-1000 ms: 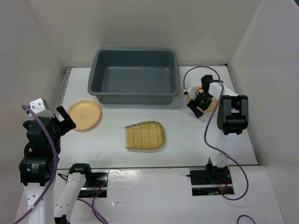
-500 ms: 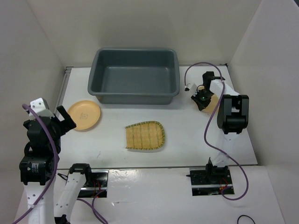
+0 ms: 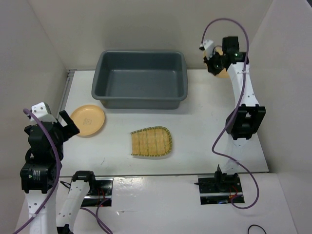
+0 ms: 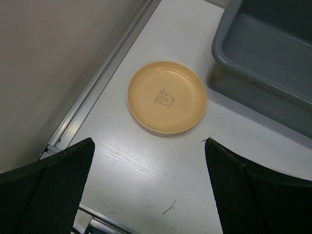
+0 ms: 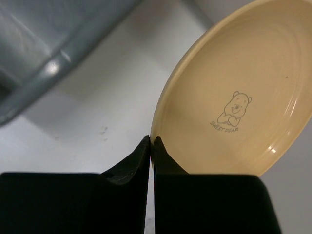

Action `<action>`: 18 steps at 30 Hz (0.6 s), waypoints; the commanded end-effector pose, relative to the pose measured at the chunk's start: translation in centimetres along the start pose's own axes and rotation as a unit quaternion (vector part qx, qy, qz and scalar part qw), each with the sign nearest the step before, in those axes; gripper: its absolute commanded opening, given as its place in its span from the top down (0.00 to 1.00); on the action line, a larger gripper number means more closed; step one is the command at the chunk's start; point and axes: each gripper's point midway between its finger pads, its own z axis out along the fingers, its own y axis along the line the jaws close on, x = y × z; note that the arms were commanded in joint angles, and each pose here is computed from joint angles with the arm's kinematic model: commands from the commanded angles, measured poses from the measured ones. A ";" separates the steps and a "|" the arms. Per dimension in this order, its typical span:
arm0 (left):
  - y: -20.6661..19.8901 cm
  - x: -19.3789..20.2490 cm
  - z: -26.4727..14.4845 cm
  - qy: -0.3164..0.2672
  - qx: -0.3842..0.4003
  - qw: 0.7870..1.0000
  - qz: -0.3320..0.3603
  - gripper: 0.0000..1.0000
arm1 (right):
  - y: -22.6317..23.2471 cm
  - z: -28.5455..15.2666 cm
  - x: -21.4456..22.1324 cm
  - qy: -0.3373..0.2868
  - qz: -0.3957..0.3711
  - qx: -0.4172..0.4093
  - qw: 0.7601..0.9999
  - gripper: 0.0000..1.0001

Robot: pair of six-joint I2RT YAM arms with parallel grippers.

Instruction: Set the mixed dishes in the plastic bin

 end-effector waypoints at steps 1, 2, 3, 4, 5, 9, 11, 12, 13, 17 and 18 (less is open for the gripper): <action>-0.2 -0.8 0.3 -0.014 0.002 1.000 -0.001 0.00 | 0.1 -4.8 -10.1 -0.120 -0.021 0.027 0.992 1.00; -0.2 -0.8 0.3 -0.014 0.002 1.000 -0.001 0.00 | 0.8 -5.1 -11.3 -0.130 -0.029 0.019 0.991 1.00; -0.2 -0.8 0.3 -0.014 0.002 1.000 -0.001 0.00 | 0.8 -5.8 -13.6 -0.154 -0.043 0.022 0.987 1.00; -0.3 -0.7 0.6 -0.009 0.001 1.000 0.001 0.00 | 2.7 -5.6 -13.4 -0.142 -0.040 -0.014 0.989 1.00; -0.3 -0.7 0.6 -0.009 0.001 1.000 0.001 0.00 | 4.8 -5.4 -14.6 -0.145 -0.051 -0.037 0.987 1.00; -0.4 -0.4 1.4 0.005 -0.008 1.000 0.008 0.00 | 8.9 -2.3 -16.9 -0.157 -0.068 -0.071 0.983 1.00; -0.5 -0.1 1.9 0.014 -0.010 1.000 0.011 0.00 | 13.1 -1.5 -18.5 -0.156 -0.098 -0.099 0.978 1.00; -0.5 -0.1 1.9 0.014 -0.010 1.000 0.012 0.00 | 14.8 -0.7 -18.5 -0.147 -0.109 -0.116 0.976 1.00; -0.6 0.0 2.1 0.018 -0.011 1.000 0.013 0.00 | 15.9 -0.4 -18.6 -0.142 -0.115 -0.124 0.975 1.00; -0.6 0.1 2.3 0.023 -0.013 1.000 0.015 0.00 | 19.1 3.4 -17.0 -0.102 -0.105 -0.169 0.975 1.00; -0.6 0.1 2.3 0.023 -0.013 1.000 0.015 0.00 | 19.6 4.9 -16.1 -0.086 -0.101 -0.178 0.975 1.00</action>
